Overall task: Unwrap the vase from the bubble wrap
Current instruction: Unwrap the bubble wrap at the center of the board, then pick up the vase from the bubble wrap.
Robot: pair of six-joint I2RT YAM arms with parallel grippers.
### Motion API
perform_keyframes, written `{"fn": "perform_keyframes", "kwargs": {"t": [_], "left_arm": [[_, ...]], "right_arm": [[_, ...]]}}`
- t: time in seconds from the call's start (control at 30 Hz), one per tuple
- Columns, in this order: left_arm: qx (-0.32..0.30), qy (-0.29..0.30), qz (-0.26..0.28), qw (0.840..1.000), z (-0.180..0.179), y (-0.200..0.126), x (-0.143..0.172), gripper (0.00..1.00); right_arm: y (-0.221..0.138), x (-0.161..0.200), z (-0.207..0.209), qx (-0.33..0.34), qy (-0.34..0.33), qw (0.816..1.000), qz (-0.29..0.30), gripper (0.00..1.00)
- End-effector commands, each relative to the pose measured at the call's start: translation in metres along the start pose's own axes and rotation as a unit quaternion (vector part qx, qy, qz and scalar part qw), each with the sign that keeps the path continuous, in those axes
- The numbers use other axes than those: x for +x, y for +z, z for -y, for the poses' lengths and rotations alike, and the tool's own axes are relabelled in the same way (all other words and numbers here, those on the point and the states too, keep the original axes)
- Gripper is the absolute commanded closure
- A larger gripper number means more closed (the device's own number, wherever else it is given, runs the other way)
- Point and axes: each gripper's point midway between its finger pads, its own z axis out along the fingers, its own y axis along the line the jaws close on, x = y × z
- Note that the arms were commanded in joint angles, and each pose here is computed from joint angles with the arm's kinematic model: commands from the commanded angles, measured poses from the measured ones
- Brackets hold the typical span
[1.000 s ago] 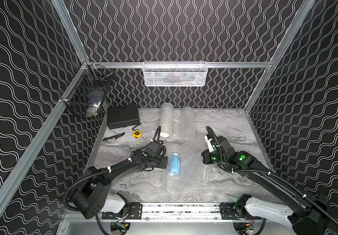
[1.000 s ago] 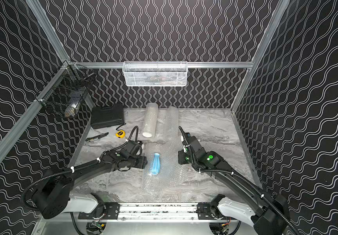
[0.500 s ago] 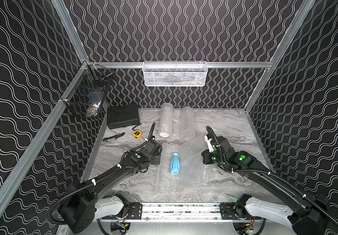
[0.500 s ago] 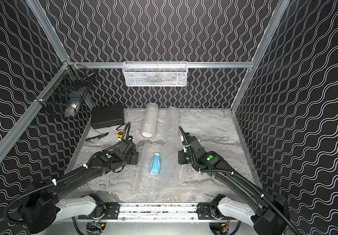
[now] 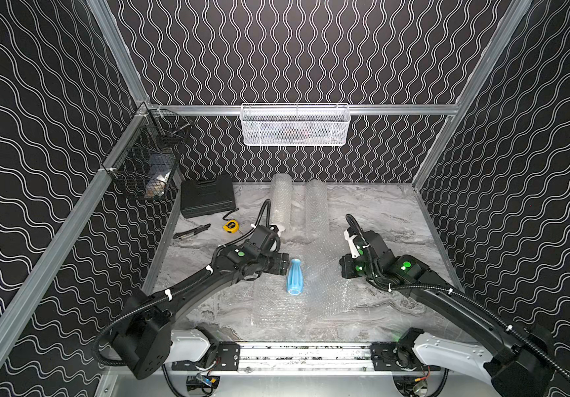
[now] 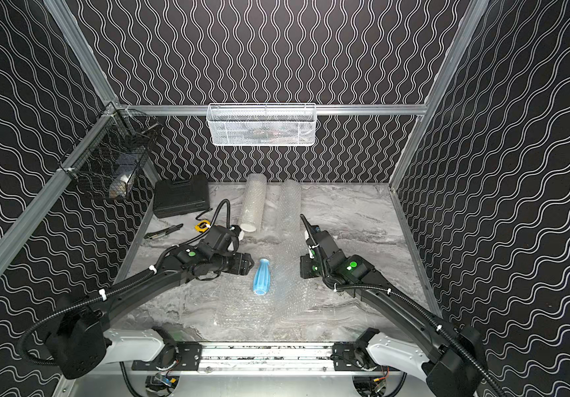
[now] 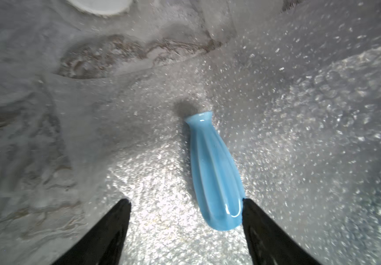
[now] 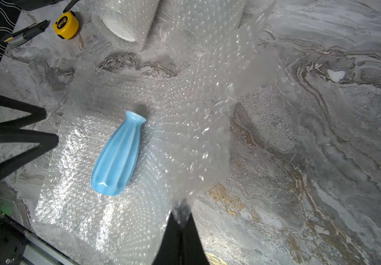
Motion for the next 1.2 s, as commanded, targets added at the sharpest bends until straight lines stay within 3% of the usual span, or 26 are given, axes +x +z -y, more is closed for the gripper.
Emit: {"fn": "perform_keyframes", "kwargs": {"t": [0.0,0.17,0.43,0.73,1.17], "left_arm": [[0.062,0.0,-0.034,0.997,0.021,0.008,0.01,0.13],[0.099,-0.017,-0.072,0.992,0.032,0.026,0.02,0.08],[0.09,-0.037,-0.107,0.989,0.027,0.052,0.032,0.07],[0.112,-0.051,-0.132,0.984,0.034,0.069,0.044,0.09],[0.091,-0.047,-0.165,0.981,0.023,0.084,0.069,0.17]], "right_arm": [[0.001,-0.001,-0.002,-0.004,0.006,1.0,0.002,1.0],[0.001,-0.002,-0.002,-0.005,0.005,1.0,0.003,1.0],[0.003,-0.002,-0.003,-0.005,0.004,1.0,0.002,1.0],[0.005,-0.001,-0.002,-0.002,0.003,1.0,-0.002,1.0],[0.007,0.004,0.001,0.003,0.003,1.0,-0.005,1.0]]}}
